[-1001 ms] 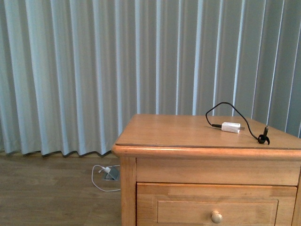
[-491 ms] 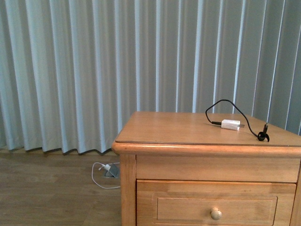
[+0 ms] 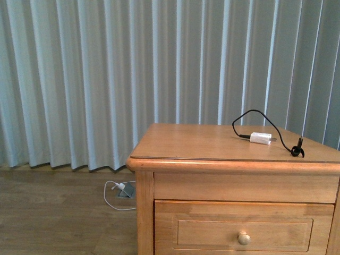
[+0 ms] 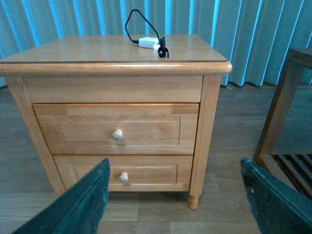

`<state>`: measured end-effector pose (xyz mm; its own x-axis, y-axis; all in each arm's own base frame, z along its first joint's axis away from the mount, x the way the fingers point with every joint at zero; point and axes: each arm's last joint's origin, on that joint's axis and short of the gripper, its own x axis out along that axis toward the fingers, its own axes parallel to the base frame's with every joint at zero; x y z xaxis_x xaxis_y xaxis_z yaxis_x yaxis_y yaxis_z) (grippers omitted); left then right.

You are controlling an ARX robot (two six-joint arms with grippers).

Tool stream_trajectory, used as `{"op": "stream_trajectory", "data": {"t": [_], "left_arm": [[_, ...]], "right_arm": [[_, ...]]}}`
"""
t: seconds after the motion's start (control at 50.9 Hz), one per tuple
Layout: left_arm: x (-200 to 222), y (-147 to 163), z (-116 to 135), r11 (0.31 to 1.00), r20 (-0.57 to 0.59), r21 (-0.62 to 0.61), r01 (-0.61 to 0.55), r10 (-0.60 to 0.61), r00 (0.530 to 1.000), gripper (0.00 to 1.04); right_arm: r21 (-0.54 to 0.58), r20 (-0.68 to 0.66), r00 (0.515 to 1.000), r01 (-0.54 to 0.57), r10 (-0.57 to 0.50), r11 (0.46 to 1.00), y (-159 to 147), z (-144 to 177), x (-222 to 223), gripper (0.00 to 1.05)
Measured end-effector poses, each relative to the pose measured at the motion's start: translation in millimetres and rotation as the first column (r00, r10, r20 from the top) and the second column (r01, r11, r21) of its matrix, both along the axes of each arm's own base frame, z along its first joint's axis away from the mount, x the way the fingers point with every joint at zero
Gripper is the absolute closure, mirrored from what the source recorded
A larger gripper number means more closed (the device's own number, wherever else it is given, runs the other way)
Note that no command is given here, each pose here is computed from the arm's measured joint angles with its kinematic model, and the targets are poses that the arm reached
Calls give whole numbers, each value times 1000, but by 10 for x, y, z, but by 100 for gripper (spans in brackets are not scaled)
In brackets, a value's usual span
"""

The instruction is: Place pink marker in drawer with both arms

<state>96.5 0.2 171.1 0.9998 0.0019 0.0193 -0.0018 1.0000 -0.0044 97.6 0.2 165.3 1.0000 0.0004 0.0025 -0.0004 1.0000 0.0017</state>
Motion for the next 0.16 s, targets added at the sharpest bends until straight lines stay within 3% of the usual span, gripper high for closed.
{"op": "stream_trajectory", "data": {"t": [0.079, 0.157], "left_arm": [[0, 0, 0, 1000, 0, 0, 0, 0, 1000, 6], [0, 0, 0, 1000, 0, 0, 0, 0, 1000, 6]], "right_arm": [[1, 0, 1000, 0, 0, 1000, 0, 0, 0, 6], [1, 0, 1000, 0, 0, 1000, 0, 0, 0, 9]]}}
